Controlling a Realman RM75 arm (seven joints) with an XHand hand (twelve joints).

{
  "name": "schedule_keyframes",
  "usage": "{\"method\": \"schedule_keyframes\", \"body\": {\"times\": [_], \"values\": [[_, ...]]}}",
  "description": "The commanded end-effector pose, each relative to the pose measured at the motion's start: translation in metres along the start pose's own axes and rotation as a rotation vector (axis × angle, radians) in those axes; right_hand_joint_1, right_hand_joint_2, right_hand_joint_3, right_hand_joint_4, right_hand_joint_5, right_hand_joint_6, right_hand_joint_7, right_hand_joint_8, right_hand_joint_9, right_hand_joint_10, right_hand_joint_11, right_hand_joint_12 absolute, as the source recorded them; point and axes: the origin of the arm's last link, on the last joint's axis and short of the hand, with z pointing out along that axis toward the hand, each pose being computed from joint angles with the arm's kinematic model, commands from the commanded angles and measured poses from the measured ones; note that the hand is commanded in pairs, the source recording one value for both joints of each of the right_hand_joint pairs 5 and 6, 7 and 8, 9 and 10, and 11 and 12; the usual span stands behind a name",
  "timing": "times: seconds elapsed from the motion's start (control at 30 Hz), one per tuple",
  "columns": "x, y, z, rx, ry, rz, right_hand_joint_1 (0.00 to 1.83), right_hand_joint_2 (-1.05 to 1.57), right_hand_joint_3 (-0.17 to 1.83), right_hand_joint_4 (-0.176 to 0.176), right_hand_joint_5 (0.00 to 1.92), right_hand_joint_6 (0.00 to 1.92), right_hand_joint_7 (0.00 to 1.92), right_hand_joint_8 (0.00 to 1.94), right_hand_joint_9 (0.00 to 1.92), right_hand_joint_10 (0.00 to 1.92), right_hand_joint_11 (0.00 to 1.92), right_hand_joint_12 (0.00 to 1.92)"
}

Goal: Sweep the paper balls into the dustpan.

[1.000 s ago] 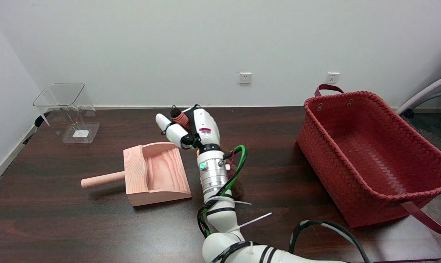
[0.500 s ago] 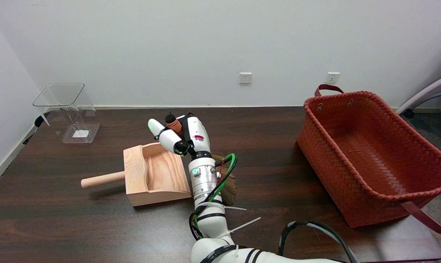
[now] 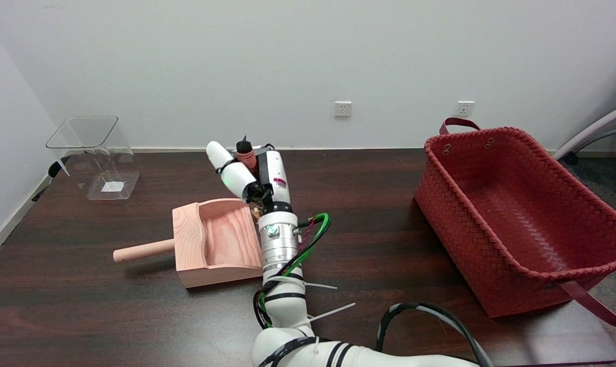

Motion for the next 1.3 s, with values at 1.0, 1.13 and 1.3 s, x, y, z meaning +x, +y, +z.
{"method": "schedule_keyframes", "body": {"times": [1.0, 1.13, 1.3], "values": [[0.02, -0.039, 0.005, 0.094, 0.141, 0.491, 0.57, 1.57, -0.17, 0.0, 1.92, 1.92, 1.92, 1.92, 1.92, 1.92, 1.92, 1.92], [0.027, -0.047, 0.007, 0.112, 0.144, 0.442, 0.59, 1.57, -0.17, 0.0, 1.92, 1.92, 1.92, 1.92, 1.92, 1.92, 1.92, 1.92], [0.041, -0.051, 0.018, 0.145, 0.13, 0.396, 0.6, 1.57, -0.17, 0.0, 1.92, 1.92, 1.92, 1.92, 1.92, 1.92, 1.92, 1.92]]}}
